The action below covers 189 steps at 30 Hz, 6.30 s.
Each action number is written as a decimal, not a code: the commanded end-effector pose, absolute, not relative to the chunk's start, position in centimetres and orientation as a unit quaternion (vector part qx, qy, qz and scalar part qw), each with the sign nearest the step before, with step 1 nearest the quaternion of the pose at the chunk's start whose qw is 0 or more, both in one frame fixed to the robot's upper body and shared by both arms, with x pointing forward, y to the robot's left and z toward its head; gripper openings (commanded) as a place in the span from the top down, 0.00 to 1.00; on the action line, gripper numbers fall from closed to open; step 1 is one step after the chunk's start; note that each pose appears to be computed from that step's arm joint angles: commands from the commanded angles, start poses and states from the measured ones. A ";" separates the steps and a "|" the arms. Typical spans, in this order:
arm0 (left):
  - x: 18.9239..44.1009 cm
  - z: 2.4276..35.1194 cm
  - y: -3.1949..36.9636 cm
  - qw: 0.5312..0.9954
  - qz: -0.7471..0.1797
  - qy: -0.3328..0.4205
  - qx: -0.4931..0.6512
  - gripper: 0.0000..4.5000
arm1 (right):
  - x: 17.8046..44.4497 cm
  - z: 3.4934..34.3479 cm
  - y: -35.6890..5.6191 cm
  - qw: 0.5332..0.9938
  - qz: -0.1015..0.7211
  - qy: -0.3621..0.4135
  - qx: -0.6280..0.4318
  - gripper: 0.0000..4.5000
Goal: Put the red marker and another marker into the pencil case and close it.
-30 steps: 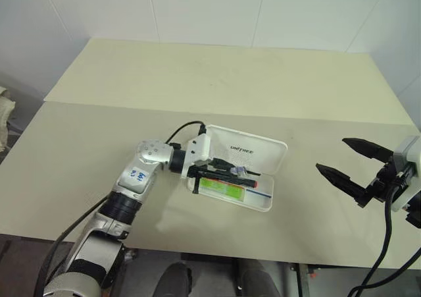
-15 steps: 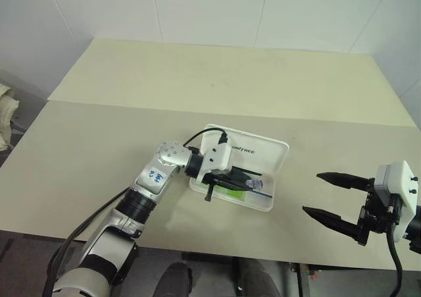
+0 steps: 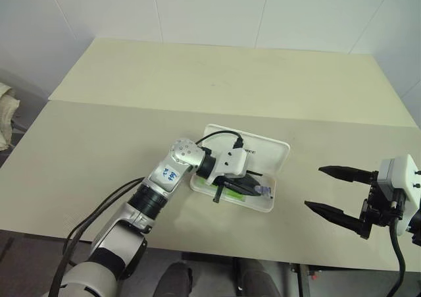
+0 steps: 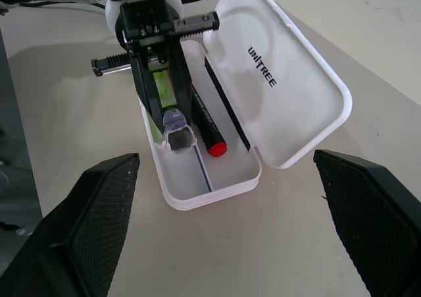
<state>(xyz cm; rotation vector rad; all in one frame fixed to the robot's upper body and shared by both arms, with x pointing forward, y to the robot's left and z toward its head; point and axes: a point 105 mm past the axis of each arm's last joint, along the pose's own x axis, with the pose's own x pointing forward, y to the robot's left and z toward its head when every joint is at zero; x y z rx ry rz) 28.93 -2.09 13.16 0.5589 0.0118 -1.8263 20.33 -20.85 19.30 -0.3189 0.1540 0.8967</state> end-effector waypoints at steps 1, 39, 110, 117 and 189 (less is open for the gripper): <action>28.6 13.7 -2.9 0.562 -0.788 -0.001 0.253 0.94 | 20.2 20.1 -20.7 0.889 0.423 0.055 -0.165 0.00; 29.3 12.4 -4.4 0.570 -0.777 0.020 0.267 0.19 | 21.0 20.3 -19.6 0.895 0.416 0.026 -0.156 0.00; 38.2 17.9 9.8 0.810 -0.570 -0.053 0.129 1.00 | 24.4 21.2 -18.9 0.878 0.449 -0.005 -0.164 0.00; 36.2 17.7 9.3 0.767 -0.622 -0.059 0.148 1.00 | 24.4 21.2 -18.8 0.879 0.448 -0.009 -0.161 0.00; 30.4 21.5 17.0 0.836 -0.529 -0.060 0.130 0.00 | 25.5 21.9 -21.2 0.883 0.429 -0.028 -0.189 0.00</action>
